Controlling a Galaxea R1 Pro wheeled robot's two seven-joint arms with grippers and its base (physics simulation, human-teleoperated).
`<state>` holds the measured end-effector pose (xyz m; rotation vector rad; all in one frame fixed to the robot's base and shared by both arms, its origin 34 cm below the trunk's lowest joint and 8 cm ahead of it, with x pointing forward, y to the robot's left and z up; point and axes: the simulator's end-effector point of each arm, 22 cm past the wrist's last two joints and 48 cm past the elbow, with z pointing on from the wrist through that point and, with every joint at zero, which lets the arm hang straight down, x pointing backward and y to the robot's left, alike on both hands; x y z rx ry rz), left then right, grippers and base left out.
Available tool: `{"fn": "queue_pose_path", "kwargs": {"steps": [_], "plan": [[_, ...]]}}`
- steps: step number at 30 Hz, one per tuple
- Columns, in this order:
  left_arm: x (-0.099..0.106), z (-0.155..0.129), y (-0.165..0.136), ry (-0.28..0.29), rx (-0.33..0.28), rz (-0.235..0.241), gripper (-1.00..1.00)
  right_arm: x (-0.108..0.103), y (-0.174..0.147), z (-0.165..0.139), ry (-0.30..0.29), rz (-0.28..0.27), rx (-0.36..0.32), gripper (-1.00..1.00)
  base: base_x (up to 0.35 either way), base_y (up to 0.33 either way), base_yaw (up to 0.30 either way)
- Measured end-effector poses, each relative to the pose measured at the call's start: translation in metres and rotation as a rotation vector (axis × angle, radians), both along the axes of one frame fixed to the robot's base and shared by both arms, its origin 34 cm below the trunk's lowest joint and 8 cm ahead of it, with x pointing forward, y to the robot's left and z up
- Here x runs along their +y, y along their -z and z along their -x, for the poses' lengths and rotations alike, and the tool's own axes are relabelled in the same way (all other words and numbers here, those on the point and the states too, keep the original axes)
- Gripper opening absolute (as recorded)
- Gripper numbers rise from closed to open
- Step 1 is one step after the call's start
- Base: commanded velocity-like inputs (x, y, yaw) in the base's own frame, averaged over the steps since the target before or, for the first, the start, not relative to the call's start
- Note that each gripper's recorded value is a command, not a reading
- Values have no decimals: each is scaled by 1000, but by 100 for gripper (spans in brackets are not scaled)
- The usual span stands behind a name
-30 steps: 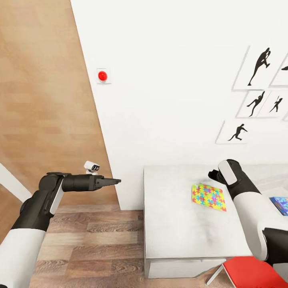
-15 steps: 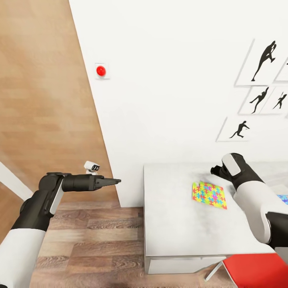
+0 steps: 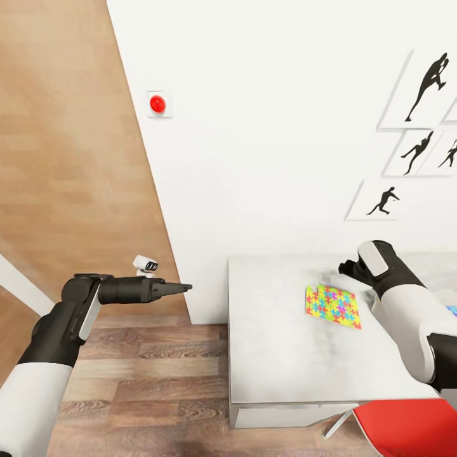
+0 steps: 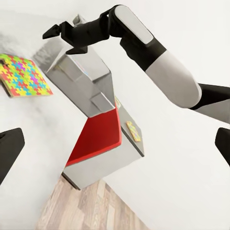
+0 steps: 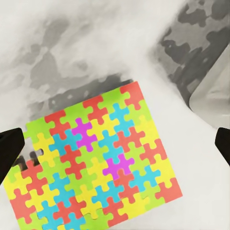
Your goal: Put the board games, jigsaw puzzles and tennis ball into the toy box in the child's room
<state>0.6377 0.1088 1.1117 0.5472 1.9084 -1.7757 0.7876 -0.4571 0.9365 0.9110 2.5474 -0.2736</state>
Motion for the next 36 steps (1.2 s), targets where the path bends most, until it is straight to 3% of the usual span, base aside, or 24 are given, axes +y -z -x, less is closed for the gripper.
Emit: {"fn": "queue_pose_path", "kwargs": {"steps": [5, 15, 23, 36], "plan": [[0, -1, 4, 0, 8, 0, 100, 1, 5, -1, -2, -8, 3, 100, 0, 0, 0], [1, -3, 13, -2, 25, -3, 100, 18, 15, -15, -51, -84, -45, 100, 0, 0, 0], [5, -4, 21, -5, 38, -11, 100, 4, 16, -17, -38, -77, -48, 100, 0, 0, 0], [6, -6, 33, -5, 59, -11, 100, 1, 30, -15, -34, -75, -29, 100, 0, 0, 0]]}}
